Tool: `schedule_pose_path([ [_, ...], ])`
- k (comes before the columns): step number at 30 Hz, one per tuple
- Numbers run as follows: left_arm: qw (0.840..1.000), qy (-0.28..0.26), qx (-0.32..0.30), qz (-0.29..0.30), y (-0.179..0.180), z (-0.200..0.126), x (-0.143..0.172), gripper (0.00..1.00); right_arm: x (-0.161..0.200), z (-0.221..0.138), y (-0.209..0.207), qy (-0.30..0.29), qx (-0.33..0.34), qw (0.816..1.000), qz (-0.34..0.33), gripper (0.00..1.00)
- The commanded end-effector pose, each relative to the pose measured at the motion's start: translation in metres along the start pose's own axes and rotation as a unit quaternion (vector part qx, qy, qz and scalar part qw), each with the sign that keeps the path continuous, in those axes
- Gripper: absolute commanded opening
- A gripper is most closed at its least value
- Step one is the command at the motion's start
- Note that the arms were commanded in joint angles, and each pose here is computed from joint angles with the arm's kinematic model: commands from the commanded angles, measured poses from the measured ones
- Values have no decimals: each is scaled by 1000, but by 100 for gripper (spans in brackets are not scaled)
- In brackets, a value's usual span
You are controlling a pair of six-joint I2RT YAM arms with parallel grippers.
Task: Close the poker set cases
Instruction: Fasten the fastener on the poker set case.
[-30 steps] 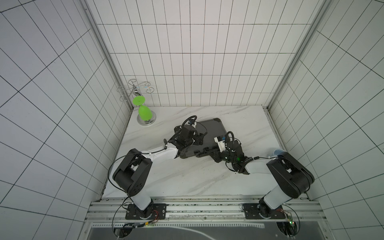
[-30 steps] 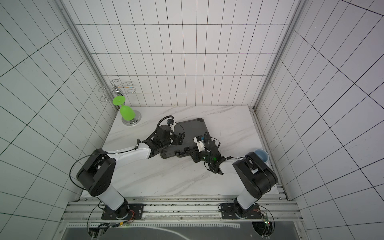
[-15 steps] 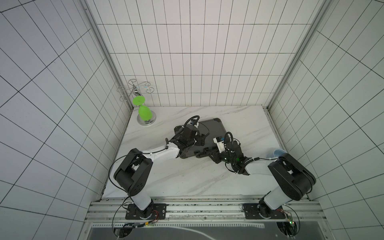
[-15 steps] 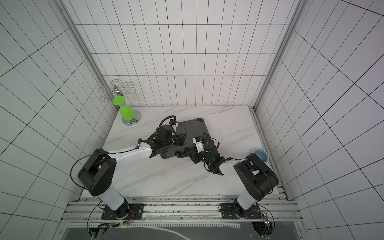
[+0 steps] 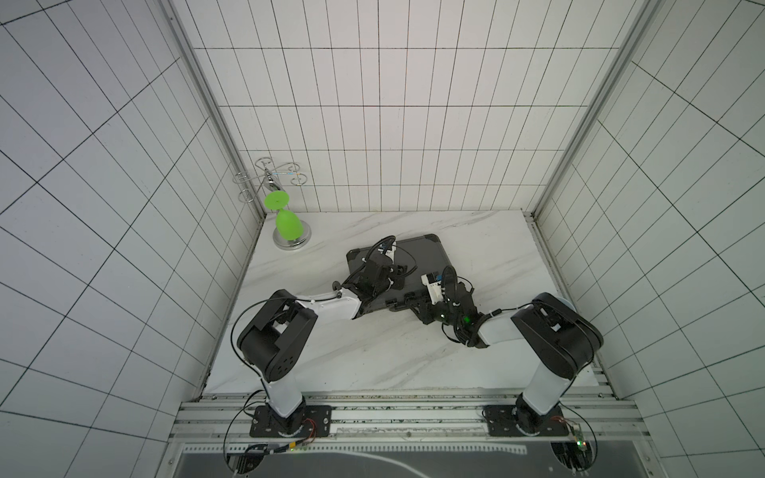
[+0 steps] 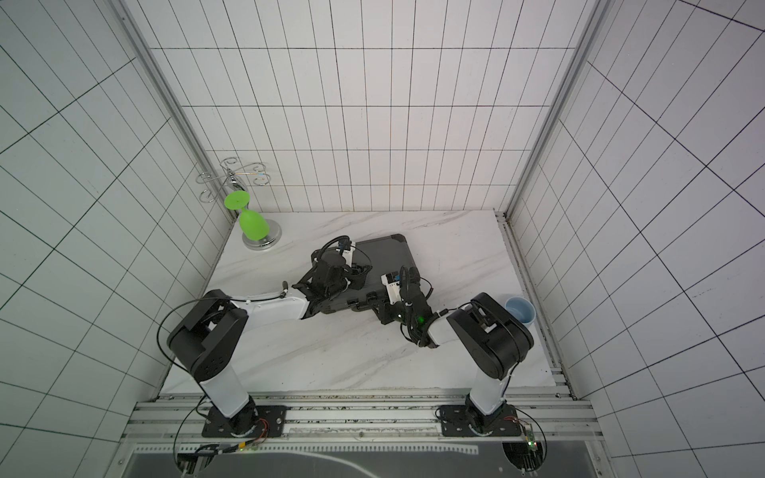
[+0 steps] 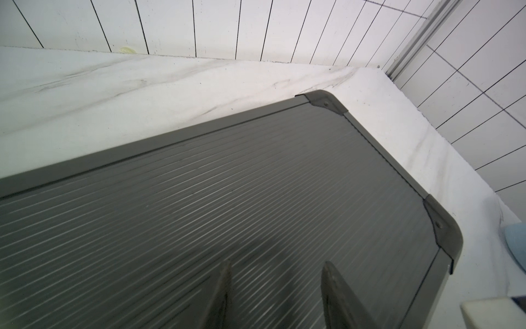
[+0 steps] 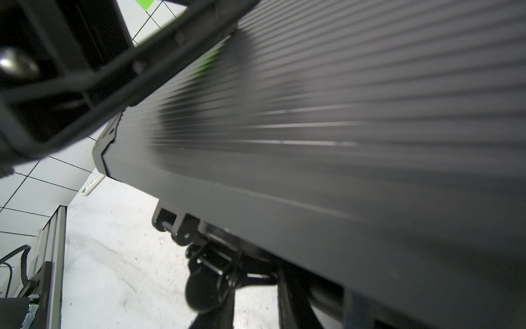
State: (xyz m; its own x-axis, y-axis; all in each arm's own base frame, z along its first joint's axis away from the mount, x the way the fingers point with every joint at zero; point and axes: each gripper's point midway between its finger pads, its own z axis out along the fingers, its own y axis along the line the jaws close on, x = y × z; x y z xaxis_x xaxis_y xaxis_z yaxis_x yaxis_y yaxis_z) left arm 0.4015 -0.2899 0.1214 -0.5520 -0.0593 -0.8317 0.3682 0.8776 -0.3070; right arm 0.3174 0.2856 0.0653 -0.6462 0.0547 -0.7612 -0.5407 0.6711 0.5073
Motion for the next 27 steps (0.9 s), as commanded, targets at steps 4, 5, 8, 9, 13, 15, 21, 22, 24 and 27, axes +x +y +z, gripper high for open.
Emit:
schedule_pose_path([
  [4,987,157,-24,-25,25,-7,111,49,-29,-17,-15,-35,78,996,-34,34],
  [5,987,156,-24,-27,25,-8,112,49,-31,-20,-15,-30,85,994,-55,35],
  [8,987,158,-24,-31,26,-8,116,50,-37,-34,-20,-26,123,986,-106,37],
  [9,986,159,-23,-32,27,-8,117,49,-40,-39,-18,-31,127,984,-120,38],
  [13,987,159,-15,-34,23,-6,117,50,-45,-42,-18,-18,139,979,-149,38],
  [15,987,159,-13,-34,22,-5,116,50,-43,-40,-20,-13,142,978,-151,37],
  [21,987,159,-18,-34,25,-7,118,49,-36,-26,-13,-4,116,984,-137,34],
  [22,987,159,-18,-33,25,-7,119,49,-34,-24,-10,-3,109,984,-138,33],
  [24,987,159,-18,-32,25,-8,119,49,-32,-21,-3,-3,99,985,-140,33],
  [27,987,160,-19,-31,26,-8,119,49,-31,-22,9,-7,86,984,-154,32],
])
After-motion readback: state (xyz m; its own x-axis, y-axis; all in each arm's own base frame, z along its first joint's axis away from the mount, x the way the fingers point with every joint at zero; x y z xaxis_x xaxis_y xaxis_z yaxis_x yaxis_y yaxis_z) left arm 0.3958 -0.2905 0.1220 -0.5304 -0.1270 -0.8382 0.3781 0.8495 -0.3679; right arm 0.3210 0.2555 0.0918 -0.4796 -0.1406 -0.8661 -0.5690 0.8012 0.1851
